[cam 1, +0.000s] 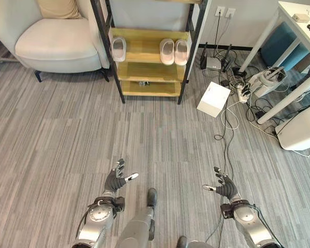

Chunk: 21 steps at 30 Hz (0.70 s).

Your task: Arrange the slippers neatly on the shoe rack.

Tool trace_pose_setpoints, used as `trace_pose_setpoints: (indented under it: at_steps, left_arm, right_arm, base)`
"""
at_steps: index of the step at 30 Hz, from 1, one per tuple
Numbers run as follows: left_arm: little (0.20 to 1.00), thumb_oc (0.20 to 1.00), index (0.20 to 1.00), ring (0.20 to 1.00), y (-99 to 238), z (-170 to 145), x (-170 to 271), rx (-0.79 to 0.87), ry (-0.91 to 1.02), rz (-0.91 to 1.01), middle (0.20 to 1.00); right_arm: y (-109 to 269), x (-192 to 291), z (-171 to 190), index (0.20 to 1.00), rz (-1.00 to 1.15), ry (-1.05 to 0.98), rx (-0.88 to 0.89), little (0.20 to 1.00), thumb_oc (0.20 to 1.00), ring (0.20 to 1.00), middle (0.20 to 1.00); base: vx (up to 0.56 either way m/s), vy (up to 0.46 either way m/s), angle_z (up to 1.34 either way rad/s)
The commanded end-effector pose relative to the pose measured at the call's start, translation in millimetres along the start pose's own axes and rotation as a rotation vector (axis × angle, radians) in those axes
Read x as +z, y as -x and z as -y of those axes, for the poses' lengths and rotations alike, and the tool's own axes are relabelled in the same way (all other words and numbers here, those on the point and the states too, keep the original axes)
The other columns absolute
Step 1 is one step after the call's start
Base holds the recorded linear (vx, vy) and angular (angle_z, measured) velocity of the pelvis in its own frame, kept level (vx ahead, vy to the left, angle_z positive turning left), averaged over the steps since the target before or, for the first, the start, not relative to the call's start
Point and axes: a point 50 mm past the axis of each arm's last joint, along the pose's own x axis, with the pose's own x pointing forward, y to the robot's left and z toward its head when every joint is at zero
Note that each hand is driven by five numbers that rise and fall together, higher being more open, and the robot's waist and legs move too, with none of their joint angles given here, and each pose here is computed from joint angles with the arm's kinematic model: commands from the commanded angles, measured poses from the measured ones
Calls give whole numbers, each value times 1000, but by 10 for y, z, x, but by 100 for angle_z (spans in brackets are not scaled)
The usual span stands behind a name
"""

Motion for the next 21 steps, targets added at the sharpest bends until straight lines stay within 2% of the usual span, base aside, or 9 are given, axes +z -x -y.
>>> trace_pose_setpoints:
  at_steps: [1,5,11,17,21]
  left_arm:
    - [1000,1000,1000,1000,19,87,109,-51,-30,75,1000]
    - [1000,1000,1000,1000,53,62,132,-84,-71,85,1000]
    - [1000,1000,1000,1000,67,70,263,-131,-93,141,1000]
    - [1000,1000,1000,1000,15,101,334,-142,-106,169,1000]
    - [1000,1000,1000,1000,-43,184,302,-133,-46,151,1000]
  right_arm:
    - [-35,172,-37,1000,93,30,34,1000,1000,1000,1000]
    - [-65,211,-132,1000,102,32,74,1000,1000,1000,1000]
    - [-10,160,-82,1000,89,25,68,1000,1000,1000,1000]
    - [8,139,-28,1000,74,26,43,1000,1000,1000,1000]
    - [72,58,-21,1000,49,25,51,1000,1000,1000,1000]
  base:
    - [462,314,-14]
    - [372,297,-10]
    - [289,131,0]
    - [267,-64,-3]
    - [829,-351,19]
